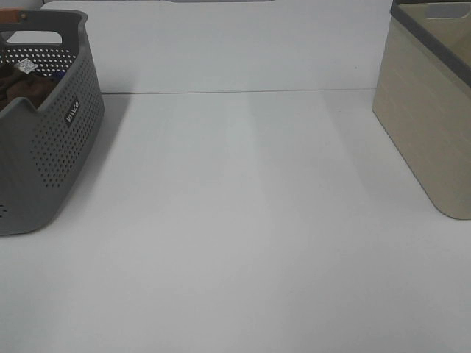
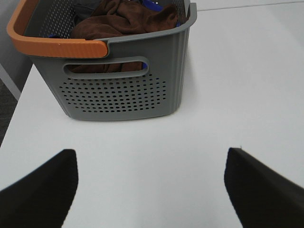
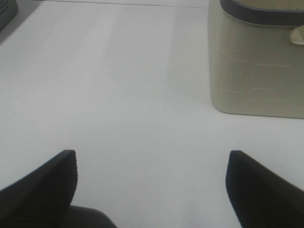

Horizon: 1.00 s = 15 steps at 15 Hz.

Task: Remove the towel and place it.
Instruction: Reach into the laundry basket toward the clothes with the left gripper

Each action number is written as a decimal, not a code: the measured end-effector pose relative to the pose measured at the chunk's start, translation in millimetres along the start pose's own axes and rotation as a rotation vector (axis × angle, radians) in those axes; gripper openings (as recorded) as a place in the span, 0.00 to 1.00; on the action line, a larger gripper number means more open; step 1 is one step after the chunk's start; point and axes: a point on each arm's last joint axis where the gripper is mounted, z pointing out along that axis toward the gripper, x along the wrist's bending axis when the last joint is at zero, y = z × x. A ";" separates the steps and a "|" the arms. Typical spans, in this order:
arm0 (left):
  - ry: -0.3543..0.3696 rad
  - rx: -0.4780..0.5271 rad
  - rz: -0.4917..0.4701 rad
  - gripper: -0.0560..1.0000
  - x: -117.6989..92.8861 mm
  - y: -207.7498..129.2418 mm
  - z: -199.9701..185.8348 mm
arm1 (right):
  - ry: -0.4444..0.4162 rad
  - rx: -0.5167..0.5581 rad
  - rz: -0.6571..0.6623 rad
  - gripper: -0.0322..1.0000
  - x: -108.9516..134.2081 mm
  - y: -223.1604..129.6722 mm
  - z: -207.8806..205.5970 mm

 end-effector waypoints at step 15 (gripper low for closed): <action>0.000 0.000 0.000 0.81 0.0 0.0 0.0 | 0.000 0.000 0.000 0.81 0.0 0.0 0.0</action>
